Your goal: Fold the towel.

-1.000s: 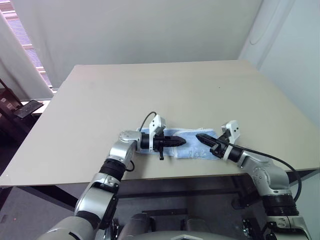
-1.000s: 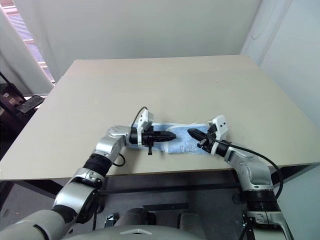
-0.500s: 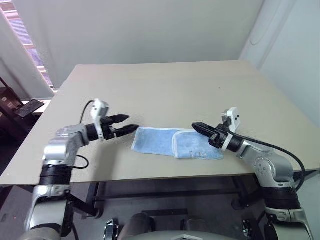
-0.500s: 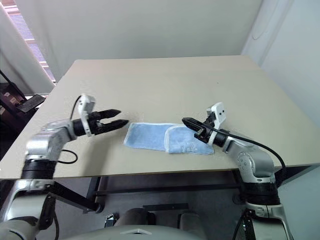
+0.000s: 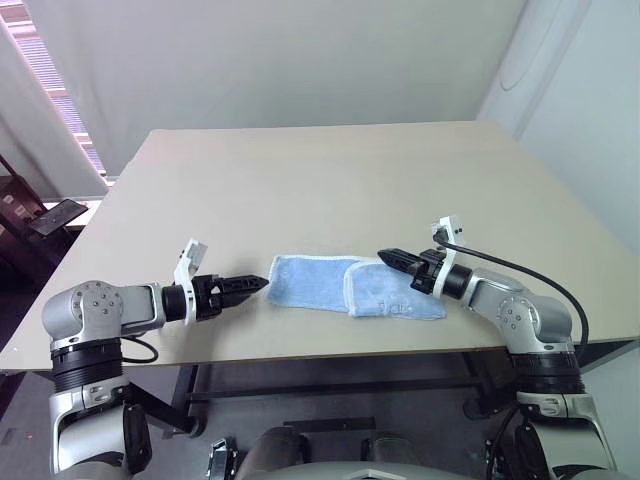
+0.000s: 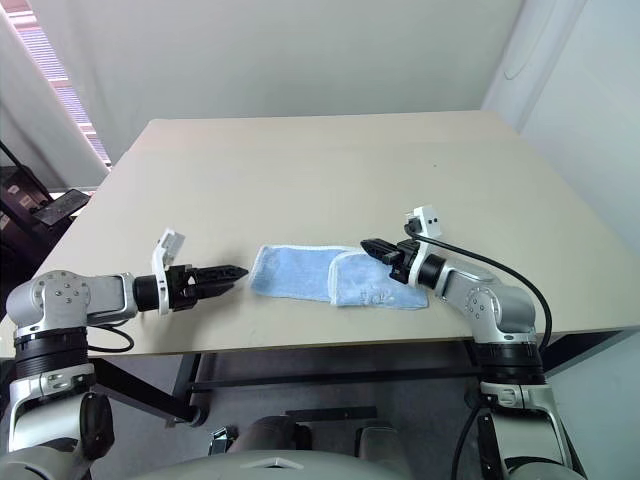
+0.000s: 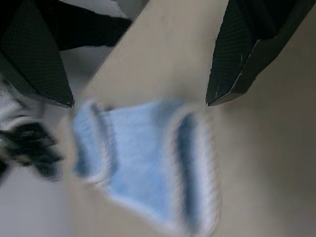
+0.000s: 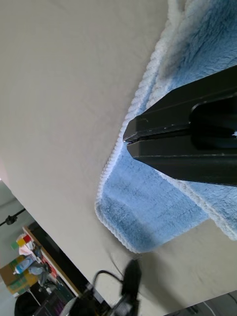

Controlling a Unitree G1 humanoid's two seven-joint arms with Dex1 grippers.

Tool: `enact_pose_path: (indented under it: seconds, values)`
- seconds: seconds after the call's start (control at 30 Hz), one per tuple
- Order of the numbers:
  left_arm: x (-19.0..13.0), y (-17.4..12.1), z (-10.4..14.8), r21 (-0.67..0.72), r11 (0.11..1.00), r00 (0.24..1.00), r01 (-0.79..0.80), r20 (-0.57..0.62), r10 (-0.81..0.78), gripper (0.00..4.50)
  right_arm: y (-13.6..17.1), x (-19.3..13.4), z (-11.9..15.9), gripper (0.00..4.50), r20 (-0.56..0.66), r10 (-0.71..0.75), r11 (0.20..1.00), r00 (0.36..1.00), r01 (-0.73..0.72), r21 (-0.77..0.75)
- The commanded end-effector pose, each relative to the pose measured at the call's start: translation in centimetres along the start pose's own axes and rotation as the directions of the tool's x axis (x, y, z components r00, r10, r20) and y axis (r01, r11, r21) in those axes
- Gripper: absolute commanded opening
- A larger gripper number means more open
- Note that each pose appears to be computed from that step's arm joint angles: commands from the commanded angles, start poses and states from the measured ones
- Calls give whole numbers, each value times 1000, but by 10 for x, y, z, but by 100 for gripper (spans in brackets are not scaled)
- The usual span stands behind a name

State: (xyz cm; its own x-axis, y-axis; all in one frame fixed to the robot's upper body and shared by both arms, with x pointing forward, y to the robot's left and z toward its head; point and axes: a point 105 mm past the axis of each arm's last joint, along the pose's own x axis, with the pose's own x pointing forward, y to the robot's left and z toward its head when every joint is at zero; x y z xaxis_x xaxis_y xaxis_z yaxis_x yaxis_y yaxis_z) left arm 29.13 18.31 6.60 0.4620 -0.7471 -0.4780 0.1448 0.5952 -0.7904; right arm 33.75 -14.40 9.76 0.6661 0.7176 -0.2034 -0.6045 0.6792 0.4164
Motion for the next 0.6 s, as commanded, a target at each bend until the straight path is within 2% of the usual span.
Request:
enact_pose_path:
  seconds: [0.03,0.17,0.6]
  values:
    - [1,-1,5,-8,1000,1000,-23,-7,23,449,3,-1,16,0,53,10,1000,999,-10,-12]
    - [8,-3,6,-57,998,1000,3,-10,-4,449,0,-2,16,0,61,-15,1000,998,16,-10]
    - [51,-21,-18,-147,986,990,84,-104,-100,449,-10,-8,19,0,85,-89,996,992,89,6]
